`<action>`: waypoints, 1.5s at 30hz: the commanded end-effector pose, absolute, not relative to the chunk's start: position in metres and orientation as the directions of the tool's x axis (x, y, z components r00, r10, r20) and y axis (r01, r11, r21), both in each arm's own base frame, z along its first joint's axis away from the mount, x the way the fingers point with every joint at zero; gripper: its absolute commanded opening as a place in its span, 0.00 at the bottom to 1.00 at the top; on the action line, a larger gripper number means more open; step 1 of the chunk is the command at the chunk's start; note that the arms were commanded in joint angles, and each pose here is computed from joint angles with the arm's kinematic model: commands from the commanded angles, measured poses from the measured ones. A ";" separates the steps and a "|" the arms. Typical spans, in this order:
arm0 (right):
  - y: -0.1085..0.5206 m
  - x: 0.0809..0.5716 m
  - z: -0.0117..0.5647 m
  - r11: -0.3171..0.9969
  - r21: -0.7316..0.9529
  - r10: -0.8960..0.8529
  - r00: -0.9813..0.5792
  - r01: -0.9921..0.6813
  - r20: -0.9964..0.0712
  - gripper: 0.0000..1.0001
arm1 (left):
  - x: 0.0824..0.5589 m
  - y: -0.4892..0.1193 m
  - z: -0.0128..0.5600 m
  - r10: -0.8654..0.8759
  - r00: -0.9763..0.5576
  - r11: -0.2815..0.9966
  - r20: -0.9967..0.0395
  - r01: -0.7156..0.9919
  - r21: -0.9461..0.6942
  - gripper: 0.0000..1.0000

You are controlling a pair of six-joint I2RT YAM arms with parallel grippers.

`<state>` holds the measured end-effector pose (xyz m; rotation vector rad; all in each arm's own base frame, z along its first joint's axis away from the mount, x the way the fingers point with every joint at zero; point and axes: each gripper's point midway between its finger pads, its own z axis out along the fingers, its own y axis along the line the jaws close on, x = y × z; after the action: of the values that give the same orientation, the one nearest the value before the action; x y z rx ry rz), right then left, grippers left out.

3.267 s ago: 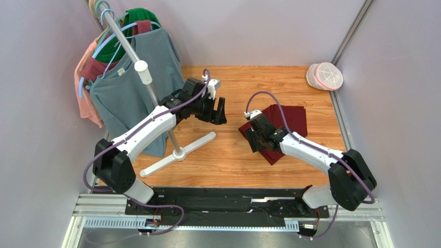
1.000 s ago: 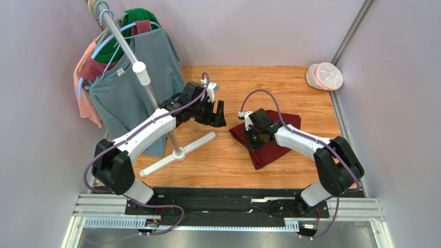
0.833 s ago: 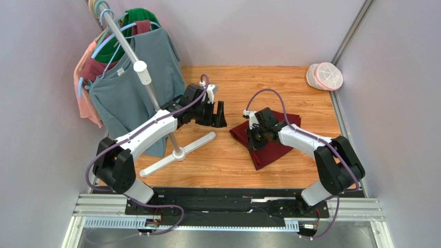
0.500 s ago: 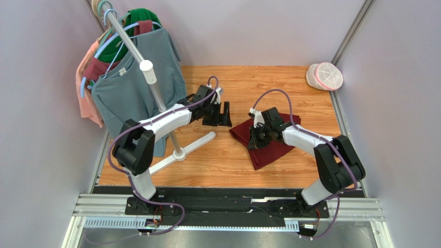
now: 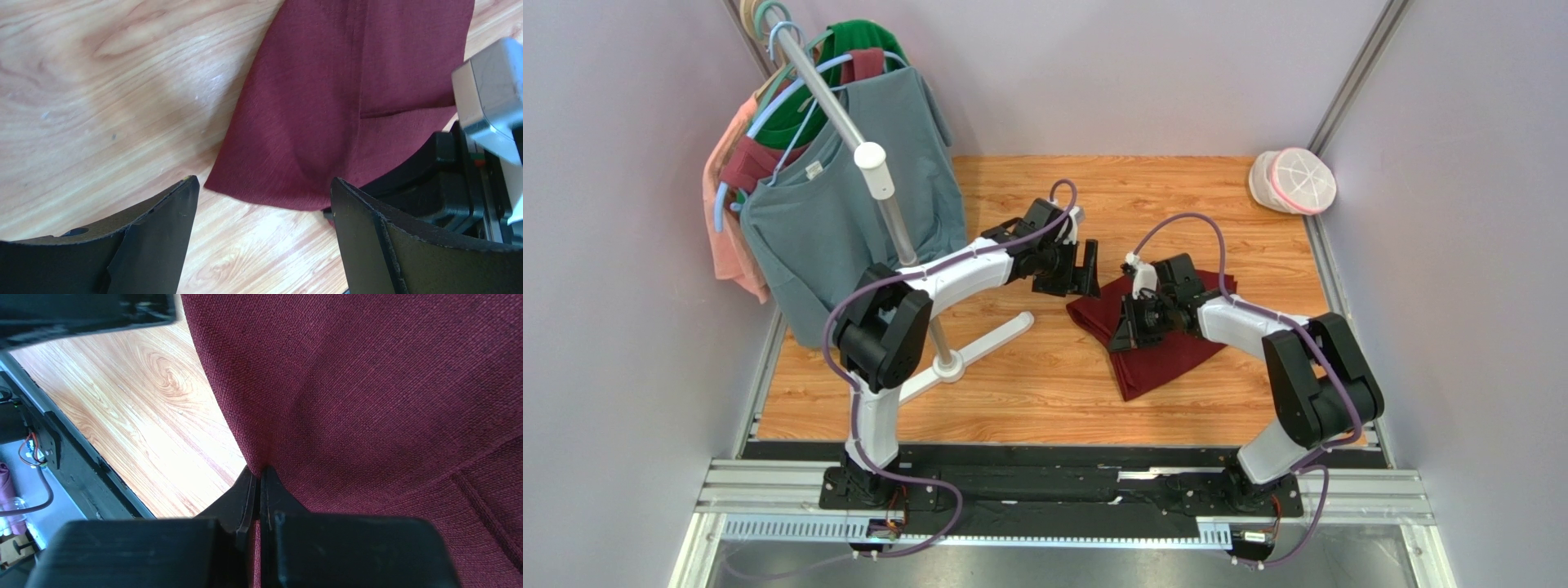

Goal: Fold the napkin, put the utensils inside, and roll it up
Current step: Roll the napkin with the utensil

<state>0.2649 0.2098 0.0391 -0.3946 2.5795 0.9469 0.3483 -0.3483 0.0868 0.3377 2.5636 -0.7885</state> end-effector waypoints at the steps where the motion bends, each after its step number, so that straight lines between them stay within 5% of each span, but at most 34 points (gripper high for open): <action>1: 0.215 0.274 0.049 0.704 0.588 -0.108 -0.879 -0.397 -0.464 0.00 | 0.358 -0.359 0.087 0.128 -0.863 0.809 -0.489 0.376 -0.452 0.87; 17: 0.212 0.275 0.046 0.706 0.591 -0.099 -0.880 -0.391 -0.464 0.00 | 0.352 -0.361 0.050 0.136 -0.899 0.818 -0.416 0.339 -0.464 0.49; 25: 0.211 0.276 0.041 0.714 0.585 -0.100 -0.883 -0.385 -0.459 0.00 | 0.350 -0.370 0.047 0.131 -0.908 0.797 -0.397 0.335 -0.503 0.38; 27: 0.211 0.278 0.041 0.716 0.583 -0.098 -0.882 -0.385 -0.462 0.00 | 0.349 -0.371 0.046 0.135 -0.911 0.792 -0.391 0.336 -0.510 0.31; 31: 0.211 0.279 0.041 0.716 0.580 -0.099 -0.879 -0.389 -0.466 0.00 | 0.347 -0.369 0.043 0.145 -0.914 0.799 -0.380 0.335 -0.500 0.02; 36: 0.210 0.279 0.049 0.719 0.569 -0.103 -0.871 -0.399 -0.481 0.00 | 0.347 -0.366 0.045 0.157 -0.914 0.805 -0.375 0.338 -0.487 0.00; 45: 0.217 0.278 0.081 0.746 0.460 -0.174 -0.808 -0.481 -0.563 0.46 | 0.346 -0.359 0.045 0.184 -0.925 0.823 -0.333 0.331 -0.463 0.00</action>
<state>0.2630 0.2088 0.0469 -0.4169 2.5592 0.9118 0.3447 -0.3612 0.0425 0.3721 2.7111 -0.7715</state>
